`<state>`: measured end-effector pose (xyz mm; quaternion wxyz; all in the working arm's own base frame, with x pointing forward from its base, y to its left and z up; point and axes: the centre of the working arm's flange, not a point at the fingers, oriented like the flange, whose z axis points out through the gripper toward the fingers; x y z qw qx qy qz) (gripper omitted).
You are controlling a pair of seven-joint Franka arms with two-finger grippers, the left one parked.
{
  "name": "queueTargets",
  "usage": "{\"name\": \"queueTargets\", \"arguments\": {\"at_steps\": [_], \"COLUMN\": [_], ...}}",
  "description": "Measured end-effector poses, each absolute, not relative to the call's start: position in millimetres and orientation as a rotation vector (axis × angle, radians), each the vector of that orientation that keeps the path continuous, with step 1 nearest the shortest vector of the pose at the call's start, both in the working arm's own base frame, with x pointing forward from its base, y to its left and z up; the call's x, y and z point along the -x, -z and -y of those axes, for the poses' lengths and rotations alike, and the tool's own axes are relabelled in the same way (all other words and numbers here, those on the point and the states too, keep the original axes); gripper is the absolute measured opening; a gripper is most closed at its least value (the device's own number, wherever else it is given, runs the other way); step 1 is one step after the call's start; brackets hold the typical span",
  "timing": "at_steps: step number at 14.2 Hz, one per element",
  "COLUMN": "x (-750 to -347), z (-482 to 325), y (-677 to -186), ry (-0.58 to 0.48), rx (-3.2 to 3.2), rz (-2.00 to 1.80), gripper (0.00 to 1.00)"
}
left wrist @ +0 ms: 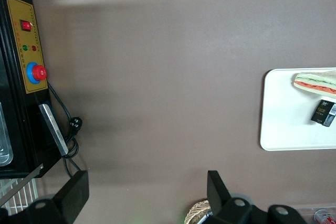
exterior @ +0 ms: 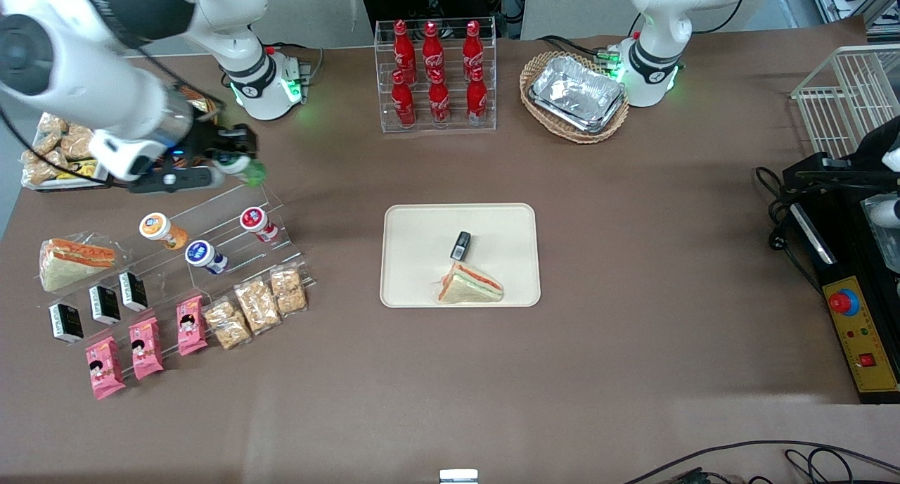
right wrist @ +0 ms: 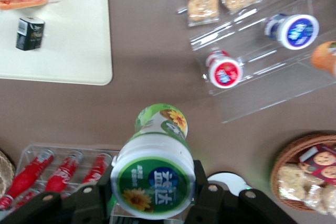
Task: Place green gum on tray
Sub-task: 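Lift the green-labelled bottle up off the rack with the right gripper, then carry the held bottle over the cream tray beside the black box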
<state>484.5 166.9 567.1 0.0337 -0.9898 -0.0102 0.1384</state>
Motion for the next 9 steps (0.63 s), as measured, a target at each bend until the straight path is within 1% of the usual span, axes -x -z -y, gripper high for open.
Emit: {"name": "queueTargets", "arguments": {"at_steps": [4, 6, 9], "x": [-480, -480, -485], "z": [-244, -277, -301], "y": [-536, -509, -460], "ry": [-0.419, -0.448, -0.422], "rx": [3.065, 3.034, 3.001], "rz": [-0.049, -0.064, -0.072], "gripper": [0.59, 0.59, 0.59]}}
